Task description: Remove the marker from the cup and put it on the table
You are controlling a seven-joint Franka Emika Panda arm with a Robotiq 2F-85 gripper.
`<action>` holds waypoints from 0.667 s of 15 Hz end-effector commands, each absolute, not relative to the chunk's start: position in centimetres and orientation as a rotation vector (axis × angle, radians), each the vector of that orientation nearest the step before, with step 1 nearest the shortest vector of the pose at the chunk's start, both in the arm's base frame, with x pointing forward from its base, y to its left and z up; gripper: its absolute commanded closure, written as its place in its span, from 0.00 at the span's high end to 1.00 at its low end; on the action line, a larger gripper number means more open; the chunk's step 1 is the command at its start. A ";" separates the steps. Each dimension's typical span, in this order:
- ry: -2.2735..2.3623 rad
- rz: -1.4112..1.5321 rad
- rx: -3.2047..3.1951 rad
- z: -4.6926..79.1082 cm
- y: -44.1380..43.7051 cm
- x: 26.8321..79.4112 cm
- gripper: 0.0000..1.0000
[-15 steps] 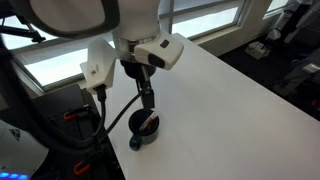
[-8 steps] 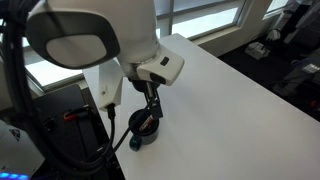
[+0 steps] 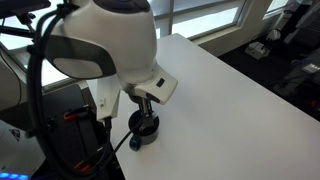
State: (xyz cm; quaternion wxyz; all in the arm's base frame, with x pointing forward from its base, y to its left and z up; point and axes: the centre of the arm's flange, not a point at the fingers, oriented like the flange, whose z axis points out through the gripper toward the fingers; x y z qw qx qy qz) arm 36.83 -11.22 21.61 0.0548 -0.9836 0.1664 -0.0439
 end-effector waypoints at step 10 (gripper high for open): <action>0.513 -0.009 -2.981 20.0 -13.5 34.3 0.88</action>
